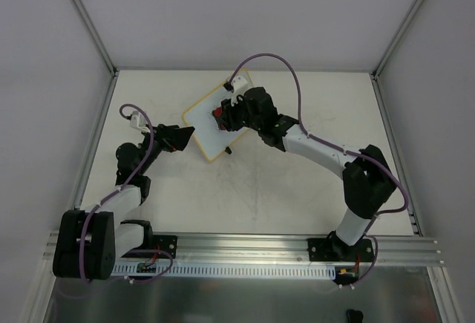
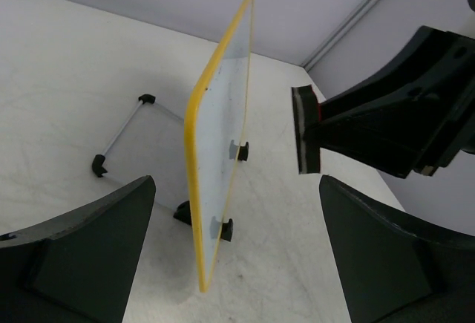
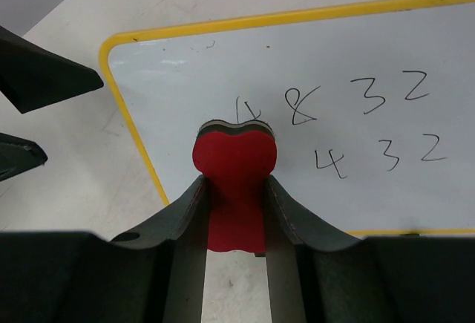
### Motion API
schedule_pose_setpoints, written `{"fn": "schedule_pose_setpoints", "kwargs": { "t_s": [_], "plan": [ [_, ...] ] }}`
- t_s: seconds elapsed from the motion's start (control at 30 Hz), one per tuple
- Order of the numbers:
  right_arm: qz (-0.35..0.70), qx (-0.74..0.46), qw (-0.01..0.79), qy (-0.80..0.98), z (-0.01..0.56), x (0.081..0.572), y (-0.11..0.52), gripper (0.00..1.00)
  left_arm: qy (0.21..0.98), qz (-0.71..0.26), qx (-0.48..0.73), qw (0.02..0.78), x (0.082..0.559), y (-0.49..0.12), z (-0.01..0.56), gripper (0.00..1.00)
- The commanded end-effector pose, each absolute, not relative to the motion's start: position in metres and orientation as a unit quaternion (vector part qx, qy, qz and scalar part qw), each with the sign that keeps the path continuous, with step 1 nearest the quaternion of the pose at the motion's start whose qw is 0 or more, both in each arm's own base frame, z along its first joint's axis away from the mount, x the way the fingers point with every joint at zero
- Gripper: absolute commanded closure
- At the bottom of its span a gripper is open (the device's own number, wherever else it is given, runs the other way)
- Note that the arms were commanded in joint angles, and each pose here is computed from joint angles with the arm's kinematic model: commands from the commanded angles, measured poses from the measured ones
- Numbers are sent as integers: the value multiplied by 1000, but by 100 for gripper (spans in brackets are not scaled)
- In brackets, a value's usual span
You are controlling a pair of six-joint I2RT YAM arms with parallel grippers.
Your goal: Erase the whiteboard
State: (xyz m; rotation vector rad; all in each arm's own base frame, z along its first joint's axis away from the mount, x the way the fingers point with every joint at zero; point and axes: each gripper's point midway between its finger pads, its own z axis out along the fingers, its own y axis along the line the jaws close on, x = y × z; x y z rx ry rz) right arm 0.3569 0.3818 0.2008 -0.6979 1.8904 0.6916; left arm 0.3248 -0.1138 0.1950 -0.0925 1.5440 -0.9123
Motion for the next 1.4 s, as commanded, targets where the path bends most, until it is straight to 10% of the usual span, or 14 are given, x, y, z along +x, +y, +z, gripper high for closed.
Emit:
{"fn": "schedule_pose_setpoints", "kwargs": {
  "t_s": [0.0,1.37],
  "plan": [
    [291,-301,525,741,229,372,399,100,624,-415,43,661,324,-128,231,9],
    [311,-318,543,712,214,391,439,100,626,-448,97,631,362,-140,203,83]
  ]
}}
